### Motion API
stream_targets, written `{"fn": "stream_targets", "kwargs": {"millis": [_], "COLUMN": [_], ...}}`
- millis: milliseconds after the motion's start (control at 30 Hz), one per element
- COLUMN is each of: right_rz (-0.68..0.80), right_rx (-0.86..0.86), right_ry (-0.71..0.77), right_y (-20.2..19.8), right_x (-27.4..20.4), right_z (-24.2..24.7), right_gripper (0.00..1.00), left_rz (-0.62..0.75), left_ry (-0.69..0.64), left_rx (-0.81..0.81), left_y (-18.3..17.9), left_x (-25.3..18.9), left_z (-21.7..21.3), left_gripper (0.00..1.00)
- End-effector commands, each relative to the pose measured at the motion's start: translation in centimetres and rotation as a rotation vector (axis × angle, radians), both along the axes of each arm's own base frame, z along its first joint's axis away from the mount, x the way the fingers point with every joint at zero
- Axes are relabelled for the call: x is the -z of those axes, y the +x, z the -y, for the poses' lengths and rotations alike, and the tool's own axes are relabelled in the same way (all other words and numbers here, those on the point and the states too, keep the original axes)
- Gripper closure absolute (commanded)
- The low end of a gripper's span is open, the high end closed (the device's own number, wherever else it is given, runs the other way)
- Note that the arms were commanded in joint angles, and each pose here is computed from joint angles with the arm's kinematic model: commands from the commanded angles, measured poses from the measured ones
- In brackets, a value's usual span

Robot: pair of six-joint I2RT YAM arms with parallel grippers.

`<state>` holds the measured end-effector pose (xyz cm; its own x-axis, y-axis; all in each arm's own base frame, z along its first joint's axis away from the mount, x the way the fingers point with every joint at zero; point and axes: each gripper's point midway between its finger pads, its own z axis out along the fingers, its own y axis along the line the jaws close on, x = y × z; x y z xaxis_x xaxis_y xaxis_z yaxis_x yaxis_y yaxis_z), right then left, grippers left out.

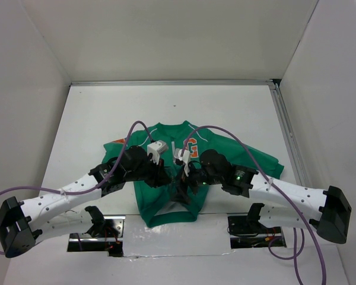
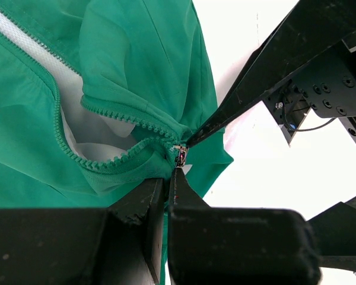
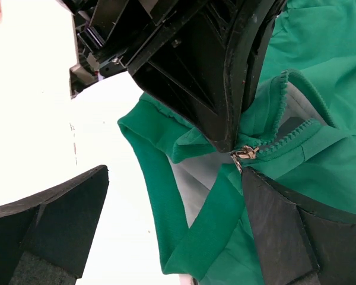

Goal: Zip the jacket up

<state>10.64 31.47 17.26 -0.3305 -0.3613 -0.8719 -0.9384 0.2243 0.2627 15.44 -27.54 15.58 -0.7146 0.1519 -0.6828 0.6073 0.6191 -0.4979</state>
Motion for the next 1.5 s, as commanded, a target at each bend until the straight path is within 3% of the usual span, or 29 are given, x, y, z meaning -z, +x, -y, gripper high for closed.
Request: {"fn": "stream_targets", "kwargs": {"millis": [0, 433, 500, 633, 1133, 1367, 1467], "right_rz": [0.032, 0.059, 0.051, 0.028, -0.009, 0.007, 0.004], "right_rx": [-0.028, 0.038, 0.039, 0.028, 0.049, 0.11, 0.128], "right_ry": [0.079, 0.065, 0.06, 0.038, 0.01, 0.024, 0.037], "right_y": [0.2, 1.8, 1.9, 1.5, 1.5, 2.7, 2.9], "right_x": [-2.8, -2.0, -1.7, -0.8, 0.7, 0.5, 0.3], "right_z": [-0.8, -0.7, -0.6, -0.4, -0.1, -0.5, -0.4], "right_gripper": [0.0, 0.0, 0.02, 0.18, 0.22, 0.32, 0.41], "left_rz": [0.062, 0.071, 0.069, 0.071, 0.078, 0.084, 0.083], "left_ry": [-0.082, -0.102, -0.102, -0.096, -0.104, -0.111, -0.111], "left_rx": [-0.002, 0.03, 0.026, 0.015, 0.015, 0.029, 0.037], "left_y": [0.9, 0.3, 0.4, 0.6, 0.8, 0.5, 0.4], "left_x": [-3.5, -3.8, -3.9, -3.8, -4.3, -4.5, -4.4], "left_z": [1.2, 1.3, 1.3, 1.2, 1.4, 1.4, 1.5], "left_gripper": [1.0, 1.0, 1.0, 1.0, 1.0, 1.0, 1.0]}}
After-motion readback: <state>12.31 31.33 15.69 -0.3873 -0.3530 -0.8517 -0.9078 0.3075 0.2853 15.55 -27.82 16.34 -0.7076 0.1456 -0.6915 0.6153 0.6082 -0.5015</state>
